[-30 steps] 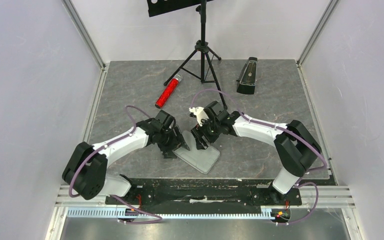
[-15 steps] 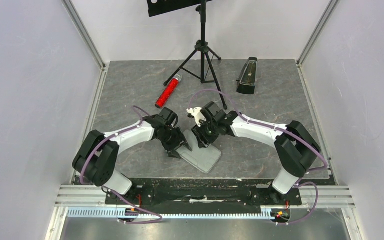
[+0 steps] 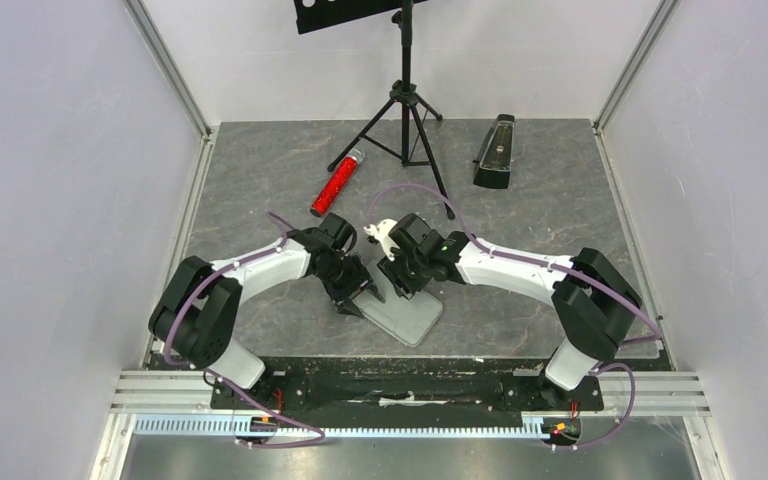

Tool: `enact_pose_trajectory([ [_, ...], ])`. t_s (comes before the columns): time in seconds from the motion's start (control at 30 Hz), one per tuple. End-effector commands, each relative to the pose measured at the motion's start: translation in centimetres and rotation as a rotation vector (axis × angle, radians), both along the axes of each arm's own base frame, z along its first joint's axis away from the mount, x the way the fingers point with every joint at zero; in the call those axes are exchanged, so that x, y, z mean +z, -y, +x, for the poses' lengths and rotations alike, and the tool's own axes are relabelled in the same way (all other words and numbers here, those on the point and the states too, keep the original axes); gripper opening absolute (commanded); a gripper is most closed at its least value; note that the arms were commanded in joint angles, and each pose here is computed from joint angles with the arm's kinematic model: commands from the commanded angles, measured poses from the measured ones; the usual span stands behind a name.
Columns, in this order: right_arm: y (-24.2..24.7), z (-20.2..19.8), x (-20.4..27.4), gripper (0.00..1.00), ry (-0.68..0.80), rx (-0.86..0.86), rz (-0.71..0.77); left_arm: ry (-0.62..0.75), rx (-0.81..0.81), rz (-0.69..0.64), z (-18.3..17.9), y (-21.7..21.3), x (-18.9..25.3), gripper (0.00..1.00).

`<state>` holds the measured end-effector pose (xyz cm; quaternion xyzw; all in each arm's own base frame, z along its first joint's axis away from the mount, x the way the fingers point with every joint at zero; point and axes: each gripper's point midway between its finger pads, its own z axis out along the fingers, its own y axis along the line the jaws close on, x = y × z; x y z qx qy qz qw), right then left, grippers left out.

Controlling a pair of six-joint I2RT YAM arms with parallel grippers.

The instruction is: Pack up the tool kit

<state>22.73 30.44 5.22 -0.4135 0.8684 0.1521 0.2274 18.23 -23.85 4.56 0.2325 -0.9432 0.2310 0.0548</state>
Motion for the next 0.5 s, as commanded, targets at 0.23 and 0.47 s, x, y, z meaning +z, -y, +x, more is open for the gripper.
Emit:
enact_pose_trajectory([
  [0.23, 3.5, 5.0, 2.2, 0.54, 0.003, -0.177, 0.122, 0.322, -0.033, -0.001, 11.8, 2.2, -0.8, 0.52],
  [0.47, 15.4, 11.7, 10.1, 0.85, 0.305, -0.619, 0.291, 0.641, -0.023, 0.103, 17.7, -0.6, 5.1, 0.74],
])
